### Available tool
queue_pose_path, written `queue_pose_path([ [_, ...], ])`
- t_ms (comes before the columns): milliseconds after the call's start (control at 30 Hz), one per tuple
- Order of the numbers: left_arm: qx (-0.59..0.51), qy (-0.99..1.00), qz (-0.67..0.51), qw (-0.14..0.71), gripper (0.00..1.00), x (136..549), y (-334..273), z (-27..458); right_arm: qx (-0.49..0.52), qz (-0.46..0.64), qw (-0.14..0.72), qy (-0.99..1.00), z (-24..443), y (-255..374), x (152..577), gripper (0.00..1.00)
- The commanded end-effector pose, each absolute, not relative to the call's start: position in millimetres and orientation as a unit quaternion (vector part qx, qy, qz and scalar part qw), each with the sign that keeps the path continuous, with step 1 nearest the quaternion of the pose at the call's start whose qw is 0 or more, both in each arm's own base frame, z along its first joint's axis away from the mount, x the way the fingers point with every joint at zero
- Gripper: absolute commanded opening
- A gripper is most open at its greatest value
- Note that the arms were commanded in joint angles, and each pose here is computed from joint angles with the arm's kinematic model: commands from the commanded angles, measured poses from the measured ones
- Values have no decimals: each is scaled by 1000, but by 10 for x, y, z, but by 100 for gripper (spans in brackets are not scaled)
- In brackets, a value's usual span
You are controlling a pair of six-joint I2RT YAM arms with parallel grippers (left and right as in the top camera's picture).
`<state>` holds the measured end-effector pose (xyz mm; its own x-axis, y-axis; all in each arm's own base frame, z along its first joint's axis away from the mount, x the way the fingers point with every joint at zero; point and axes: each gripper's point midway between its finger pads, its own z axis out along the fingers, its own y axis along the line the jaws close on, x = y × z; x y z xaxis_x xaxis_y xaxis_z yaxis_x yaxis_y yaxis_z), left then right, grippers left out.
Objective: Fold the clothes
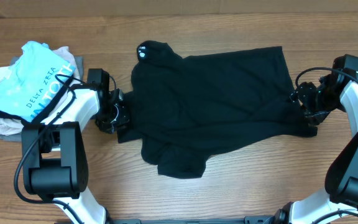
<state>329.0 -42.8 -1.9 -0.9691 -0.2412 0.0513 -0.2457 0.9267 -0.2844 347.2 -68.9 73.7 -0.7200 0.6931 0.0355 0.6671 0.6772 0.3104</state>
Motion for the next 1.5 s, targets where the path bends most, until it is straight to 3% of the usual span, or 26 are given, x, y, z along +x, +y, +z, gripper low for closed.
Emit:
queue_pose_path([
  [0,163,-985,47,34,4,3175,91,-231,364,155,53,917,796,-677,3515,70],
  [167,208,-977,42,-20,4,3558,599,117,364,156,55,917,797,-680,3526,71],
  [300,199,-972,105,-73,8,3903,640,439,359,159,60,918,805,-653,3558,70],
  [333,191,-971,117,-82,14,3962,610,497,352,160,65,920,808,-637,3585,70],
  [400,187,-970,127,-92,41,4030,581,582,327,162,83,927,813,-583,3679,68],
  [500,169,-972,132,-98,54,4086,521,675,289,183,113,933,809,-383,3856,61],
  [633,142,-972,160,-96,50,4101,388,800,226,177,158,945,712,-103,4064,54],
  [733,127,-972,180,-83,47,4045,287,886,246,105,176,948,570,-176,4118,52],
  [833,107,-972,200,-65,44,3946,179,928,244,99,178,948,483,-136,4157,50],
  [1167,14,-976,217,-25,37,3762,-358,937,246,110,110,957,216,-26,3900,37],
  [1267,-17,-979,204,-2,35,3661,-580,915,246,104,61,962,180,3,3667,40],
  [1300,-26,-979,203,5,33,3625,-647,915,244,99,43,964,179,-16,3580,41],
  [1400,-43,-978,202,24,27,3525,-796,916,259,88,15,962,231,-125,3426,32],
  [1467,-48,-978,203,29,27,3490,-835,931,275,111,26,955,366,-186,3441,33],
])
